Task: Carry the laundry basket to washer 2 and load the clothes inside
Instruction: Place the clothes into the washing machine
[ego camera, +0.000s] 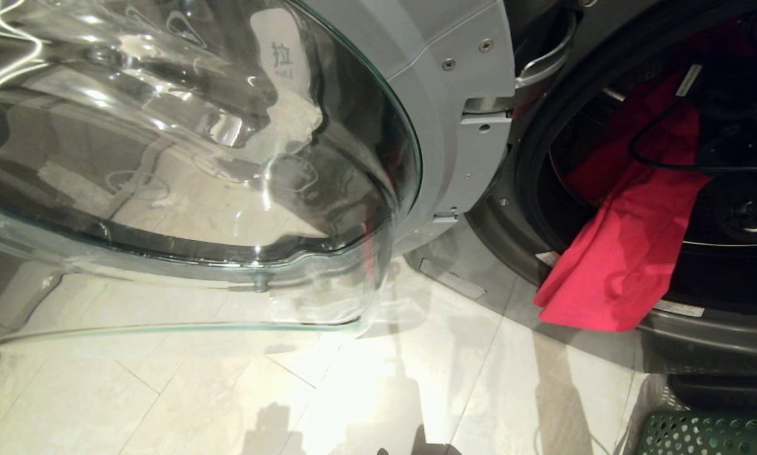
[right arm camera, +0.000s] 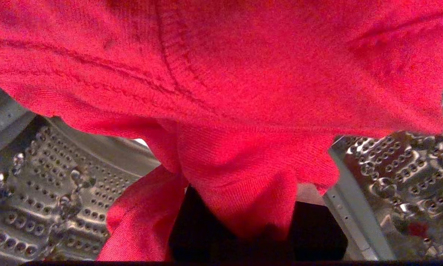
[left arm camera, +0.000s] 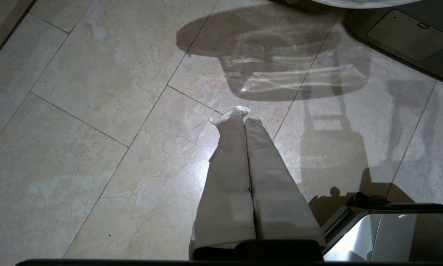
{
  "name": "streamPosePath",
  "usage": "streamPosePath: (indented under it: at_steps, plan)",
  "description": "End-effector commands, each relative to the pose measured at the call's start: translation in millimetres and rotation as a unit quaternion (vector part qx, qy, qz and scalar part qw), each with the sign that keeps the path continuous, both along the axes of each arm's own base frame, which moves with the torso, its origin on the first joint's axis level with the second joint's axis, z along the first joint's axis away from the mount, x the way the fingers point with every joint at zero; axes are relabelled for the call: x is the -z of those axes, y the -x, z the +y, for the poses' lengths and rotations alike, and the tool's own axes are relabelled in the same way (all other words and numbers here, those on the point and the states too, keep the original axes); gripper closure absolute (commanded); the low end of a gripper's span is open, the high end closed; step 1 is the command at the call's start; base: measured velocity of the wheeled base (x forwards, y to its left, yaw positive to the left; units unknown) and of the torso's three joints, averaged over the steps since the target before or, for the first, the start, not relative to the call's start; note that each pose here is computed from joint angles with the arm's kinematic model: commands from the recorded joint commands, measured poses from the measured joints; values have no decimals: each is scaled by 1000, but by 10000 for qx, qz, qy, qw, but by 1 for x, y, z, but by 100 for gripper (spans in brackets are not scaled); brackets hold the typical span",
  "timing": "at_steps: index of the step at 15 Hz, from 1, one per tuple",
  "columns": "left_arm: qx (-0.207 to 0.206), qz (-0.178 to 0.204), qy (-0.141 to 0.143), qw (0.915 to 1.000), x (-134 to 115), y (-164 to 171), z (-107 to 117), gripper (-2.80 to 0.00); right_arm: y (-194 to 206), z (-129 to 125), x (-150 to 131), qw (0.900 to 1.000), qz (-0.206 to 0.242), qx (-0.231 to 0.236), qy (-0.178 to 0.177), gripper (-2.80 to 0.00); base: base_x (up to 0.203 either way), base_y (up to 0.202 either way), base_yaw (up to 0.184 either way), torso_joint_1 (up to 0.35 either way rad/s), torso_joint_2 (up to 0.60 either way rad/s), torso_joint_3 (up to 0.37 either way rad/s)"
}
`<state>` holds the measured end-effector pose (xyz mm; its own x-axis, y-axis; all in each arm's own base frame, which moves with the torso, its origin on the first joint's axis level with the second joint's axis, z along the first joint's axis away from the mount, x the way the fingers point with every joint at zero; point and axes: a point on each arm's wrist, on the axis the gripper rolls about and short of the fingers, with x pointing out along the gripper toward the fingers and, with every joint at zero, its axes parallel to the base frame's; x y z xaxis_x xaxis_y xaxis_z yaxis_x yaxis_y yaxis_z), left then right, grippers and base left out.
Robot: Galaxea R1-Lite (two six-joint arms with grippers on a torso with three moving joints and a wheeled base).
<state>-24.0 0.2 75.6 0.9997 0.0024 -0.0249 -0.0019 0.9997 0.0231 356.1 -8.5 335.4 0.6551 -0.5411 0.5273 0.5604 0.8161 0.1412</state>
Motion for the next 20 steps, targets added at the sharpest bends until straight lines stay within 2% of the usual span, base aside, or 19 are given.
streamPosePath:
  at_steps: [1, 4, 7, 13, 16, 17, 18, 20]
  plan:
    - [-2, -2, 0, 10000, 0, 0, 0, 0, 1, -2, -3, 10000, -43, 56, 3, 0, 0, 0, 0, 0, 0, 0]
    - [-3, -2, 0, 10000, 0, 0, 0, 0, -1, -4, -2, 9999, 77, 100, -13, 0, 0, 0, 0, 0, 0, 0]
    - [4, -2, 0, 10000, 0, 0, 0, 0, -4, -10, -12, 9997, -163, 189, -10, 0, 0, 0, 0, 0, 0, 0]
    - [-1, -2, 0, 10000, 0, 0, 0, 0, -37, -15, -15, 9985, -456, 301, 62, 0, 0, 0, 0, 0, 0, 0]
    - [-3, -2, 0, 10000, 0, 0, 0, 0, -42, -15, -10, 9986, -392, 343, 94, 0, 0, 0, 0, 0, 0, 0]
    - [-5, -2, 0, 10000, 0, 0, 0, 0, -42, -15, -9, 9987, -366, 345, 96, -207, 0, 0, 0, 0, 0, 0]
    - [4, -2, 0, 10000, 0, 0, 0, 0, -43, -15, -6, 9989, -293, 353, 97, -280, 0, 0, 0, 0, 0, 0]
    - [3, -2, 0, 10000, 0, 0, 0, 0, -43, -15, 6, 9993, -31, 358, 104, -280, 0, 0, 0, 0, 0, 0]
